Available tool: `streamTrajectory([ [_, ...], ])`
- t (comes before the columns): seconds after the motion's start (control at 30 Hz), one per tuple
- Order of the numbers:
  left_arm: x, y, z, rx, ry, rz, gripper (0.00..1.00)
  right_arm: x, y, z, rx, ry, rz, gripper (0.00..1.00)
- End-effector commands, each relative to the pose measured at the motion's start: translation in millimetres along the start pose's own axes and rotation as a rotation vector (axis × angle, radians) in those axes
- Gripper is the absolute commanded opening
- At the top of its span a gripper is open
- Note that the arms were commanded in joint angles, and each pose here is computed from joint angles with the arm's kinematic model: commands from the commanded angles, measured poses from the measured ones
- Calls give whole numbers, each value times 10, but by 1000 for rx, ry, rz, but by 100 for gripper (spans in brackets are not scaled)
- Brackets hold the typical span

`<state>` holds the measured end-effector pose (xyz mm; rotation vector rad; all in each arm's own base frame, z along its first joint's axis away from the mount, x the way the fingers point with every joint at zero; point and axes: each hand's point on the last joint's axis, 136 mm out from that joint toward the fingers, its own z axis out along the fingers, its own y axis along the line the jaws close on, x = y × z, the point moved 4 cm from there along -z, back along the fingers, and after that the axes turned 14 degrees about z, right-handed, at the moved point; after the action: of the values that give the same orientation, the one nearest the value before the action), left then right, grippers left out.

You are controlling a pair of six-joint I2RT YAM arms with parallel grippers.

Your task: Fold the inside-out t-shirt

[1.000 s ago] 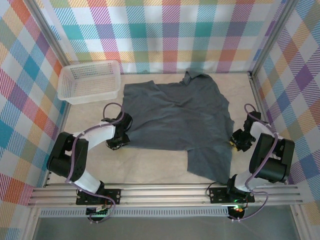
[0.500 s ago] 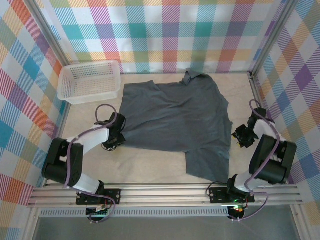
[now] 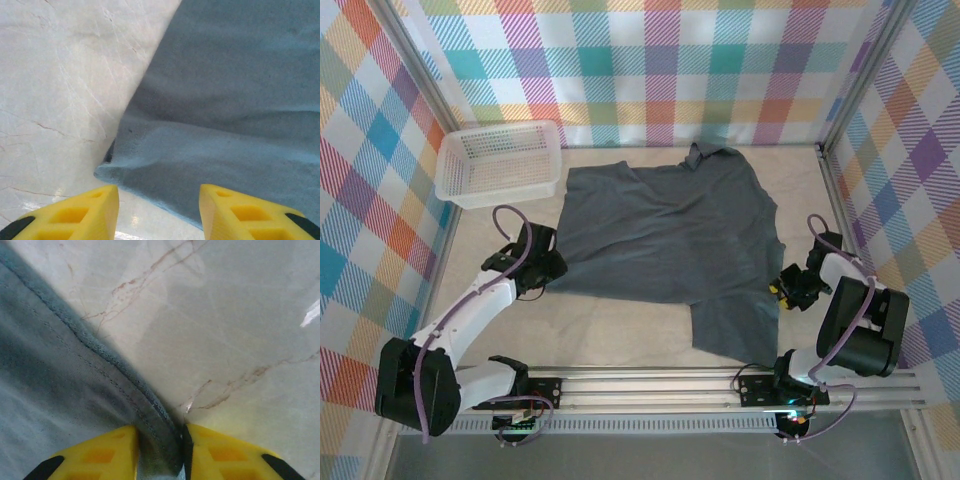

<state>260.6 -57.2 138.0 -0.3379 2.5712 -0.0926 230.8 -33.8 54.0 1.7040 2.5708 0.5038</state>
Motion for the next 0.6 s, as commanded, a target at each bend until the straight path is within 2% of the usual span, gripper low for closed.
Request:
streamTrajectory([
  [0.0,69,143,-38,-57,7,7,46,-52,92,-8,-10,-19,-18,7],
  [0.03,80,167,-53,-68,5,6,47,-79,81,-51,6,-46,-18,0],
  [0.17,123,275,-141,-118,8,-15,49,-171,-3,-385,40,-234,15,0],
  [0.27,228,272,-81,-96,72,-43,52,-182,-6,-566,-1,-327,19,0],
  [0.47,526,-111,215,185,260,-87,52,-123,80,-510,-53,-259,10,0],
  [0.57,718,-103,346,194,339,-130,53,-116,86,-461,-52,-235,13,0],
])
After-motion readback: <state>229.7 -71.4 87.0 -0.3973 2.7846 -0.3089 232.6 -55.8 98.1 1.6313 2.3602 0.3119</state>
